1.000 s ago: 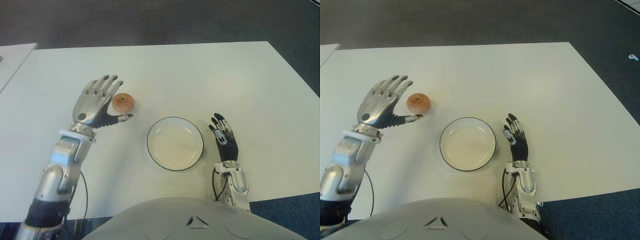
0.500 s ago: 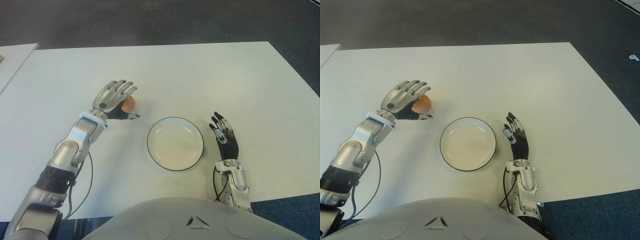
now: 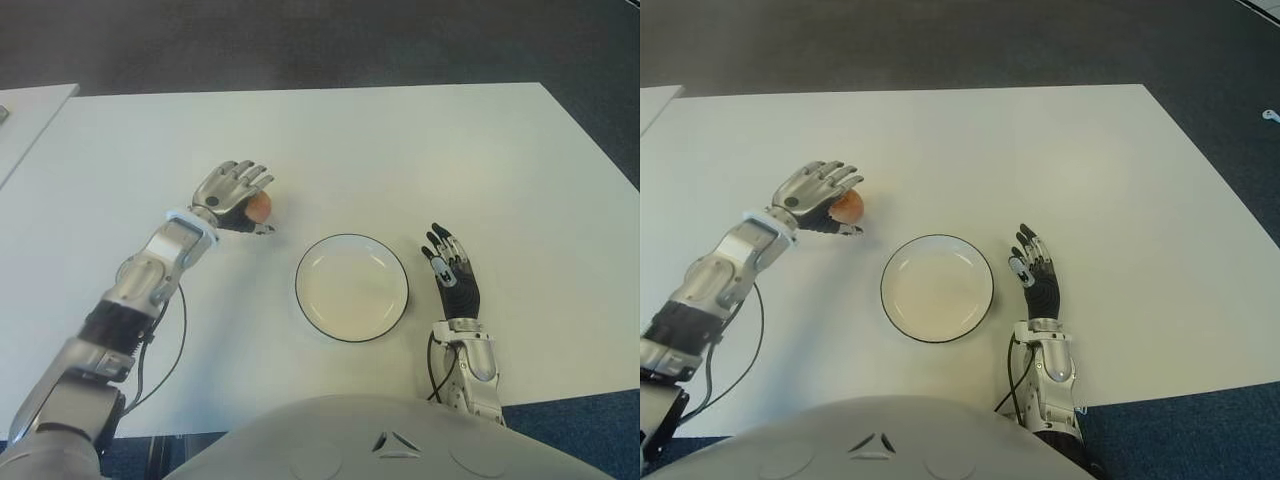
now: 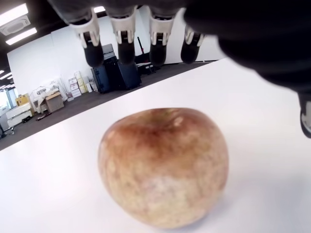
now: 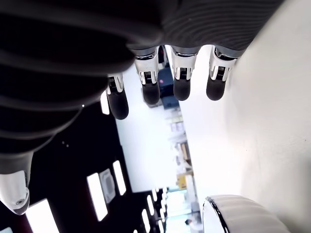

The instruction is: Put the apples into the plate.

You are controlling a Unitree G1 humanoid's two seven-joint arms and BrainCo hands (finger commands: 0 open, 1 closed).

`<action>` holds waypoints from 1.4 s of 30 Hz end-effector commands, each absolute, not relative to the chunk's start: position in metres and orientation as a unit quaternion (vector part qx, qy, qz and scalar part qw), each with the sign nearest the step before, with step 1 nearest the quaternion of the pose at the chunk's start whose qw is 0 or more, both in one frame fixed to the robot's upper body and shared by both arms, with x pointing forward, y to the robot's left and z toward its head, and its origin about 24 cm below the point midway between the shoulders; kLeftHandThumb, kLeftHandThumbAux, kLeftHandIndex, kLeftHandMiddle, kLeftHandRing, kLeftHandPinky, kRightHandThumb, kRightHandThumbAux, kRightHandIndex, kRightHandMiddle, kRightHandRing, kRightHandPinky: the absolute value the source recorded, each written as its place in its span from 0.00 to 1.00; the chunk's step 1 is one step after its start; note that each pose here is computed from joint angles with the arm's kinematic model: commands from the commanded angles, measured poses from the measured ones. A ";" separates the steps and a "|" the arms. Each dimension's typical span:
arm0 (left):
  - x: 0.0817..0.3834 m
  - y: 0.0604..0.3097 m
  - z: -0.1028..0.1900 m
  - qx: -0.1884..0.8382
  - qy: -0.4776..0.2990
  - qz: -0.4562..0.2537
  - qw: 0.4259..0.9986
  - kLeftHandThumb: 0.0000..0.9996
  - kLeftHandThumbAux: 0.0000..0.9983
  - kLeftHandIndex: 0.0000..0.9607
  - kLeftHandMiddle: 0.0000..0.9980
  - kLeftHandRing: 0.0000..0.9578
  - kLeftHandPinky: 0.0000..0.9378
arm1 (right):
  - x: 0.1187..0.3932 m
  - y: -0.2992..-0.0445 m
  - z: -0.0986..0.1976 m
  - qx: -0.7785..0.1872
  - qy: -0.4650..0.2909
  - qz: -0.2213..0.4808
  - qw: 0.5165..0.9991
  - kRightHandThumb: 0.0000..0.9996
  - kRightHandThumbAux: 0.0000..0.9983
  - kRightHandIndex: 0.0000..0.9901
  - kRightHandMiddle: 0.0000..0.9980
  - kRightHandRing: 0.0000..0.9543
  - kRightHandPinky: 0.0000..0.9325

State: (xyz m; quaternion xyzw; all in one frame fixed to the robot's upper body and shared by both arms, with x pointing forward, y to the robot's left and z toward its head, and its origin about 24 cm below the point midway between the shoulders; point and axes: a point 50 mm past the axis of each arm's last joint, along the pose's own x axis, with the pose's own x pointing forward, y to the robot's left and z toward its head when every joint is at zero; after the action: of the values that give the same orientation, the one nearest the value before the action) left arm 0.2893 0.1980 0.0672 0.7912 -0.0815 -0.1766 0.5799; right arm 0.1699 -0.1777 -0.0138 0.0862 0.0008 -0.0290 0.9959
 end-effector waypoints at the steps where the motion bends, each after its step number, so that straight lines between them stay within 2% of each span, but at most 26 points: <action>1: 0.296 0.197 0.059 0.794 -0.065 -0.197 0.572 0.30 0.33 0.00 0.00 0.00 0.00 | 0.163 -0.177 -0.029 0.093 0.043 -0.038 0.994 0.19 0.53 0.15 0.09 0.03 0.00; 19: 0.307 0.195 0.045 0.802 -0.056 -0.200 0.560 0.31 0.35 0.00 0.00 0.00 0.00 | 0.164 -0.178 -0.033 0.091 0.049 -0.041 0.994 0.20 0.52 0.20 0.08 0.01 0.00; 33: 0.316 0.199 0.042 0.817 -0.052 -0.182 0.545 0.28 0.36 0.00 0.00 0.00 0.00 | 0.164 -0.179 -0.037 0.098 0.054 -0.045 0.993 0.21 0.53 0.16 0.08 0.02 0.03; 42: 0.317 0.202 0.041 0.819 -0.053 -0.182 0.541 0.29 0.35 0.00 0.00 0.00 0.00 | 0.163 -0.181 -0.039 0.096 0.056 -0.040 0.993 0.20 0.55 0.13 0.08 0.03 0.04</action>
State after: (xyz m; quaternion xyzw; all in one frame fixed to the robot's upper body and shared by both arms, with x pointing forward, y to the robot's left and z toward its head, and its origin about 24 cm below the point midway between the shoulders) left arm 0.3179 0.2016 0.0451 0.8160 -0.0561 -0.1734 0.5486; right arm 0.1781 -0.1803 -0.0156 0.0847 -0.0119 -0.0303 0.9959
